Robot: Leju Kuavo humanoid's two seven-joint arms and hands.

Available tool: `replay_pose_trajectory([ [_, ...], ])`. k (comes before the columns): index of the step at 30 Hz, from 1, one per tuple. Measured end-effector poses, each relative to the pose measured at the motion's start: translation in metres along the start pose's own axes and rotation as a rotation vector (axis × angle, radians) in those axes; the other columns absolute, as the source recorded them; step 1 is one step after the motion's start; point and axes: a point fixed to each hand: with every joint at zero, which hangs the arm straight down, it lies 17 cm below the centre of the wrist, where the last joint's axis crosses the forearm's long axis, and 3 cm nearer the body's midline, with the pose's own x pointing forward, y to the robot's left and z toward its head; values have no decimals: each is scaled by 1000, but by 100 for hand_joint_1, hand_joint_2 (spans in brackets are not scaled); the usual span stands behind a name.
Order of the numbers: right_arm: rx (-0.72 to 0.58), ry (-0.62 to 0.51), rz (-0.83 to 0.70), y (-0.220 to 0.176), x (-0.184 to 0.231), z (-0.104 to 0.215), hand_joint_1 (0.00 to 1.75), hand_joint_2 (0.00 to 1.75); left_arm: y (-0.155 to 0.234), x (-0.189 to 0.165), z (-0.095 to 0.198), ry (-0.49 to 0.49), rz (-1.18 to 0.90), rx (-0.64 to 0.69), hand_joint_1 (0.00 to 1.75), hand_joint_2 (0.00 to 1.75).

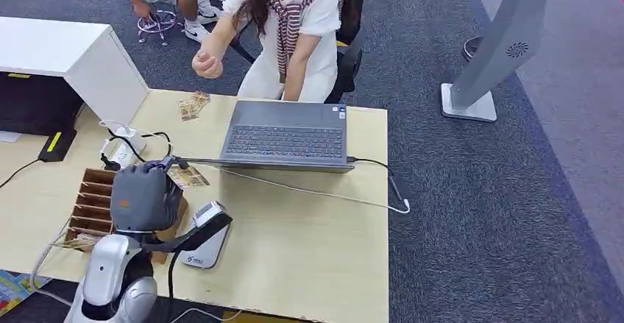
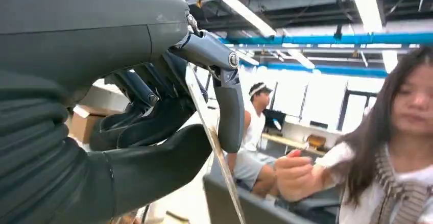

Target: Pass the card to the sensor for recognition and then transmit it.

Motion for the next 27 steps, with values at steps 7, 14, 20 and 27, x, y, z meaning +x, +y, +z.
replay_pose_trajectory([
  [7,0,0,1,0,0,0,0,175,23,6,-11,-17,4,69,175,175],
  [14,1,-3,39,0,0,0,0,175,71,2,-49,-42,-39,212,175,175],
  [20,5,-9,84,1,1,0,0,175,113,-35,-99,-8,-181,320,175,175],
  [27,8,-16,119,1,4,1,0,175,113,-99,-154,105,-348,266,175,175],
])
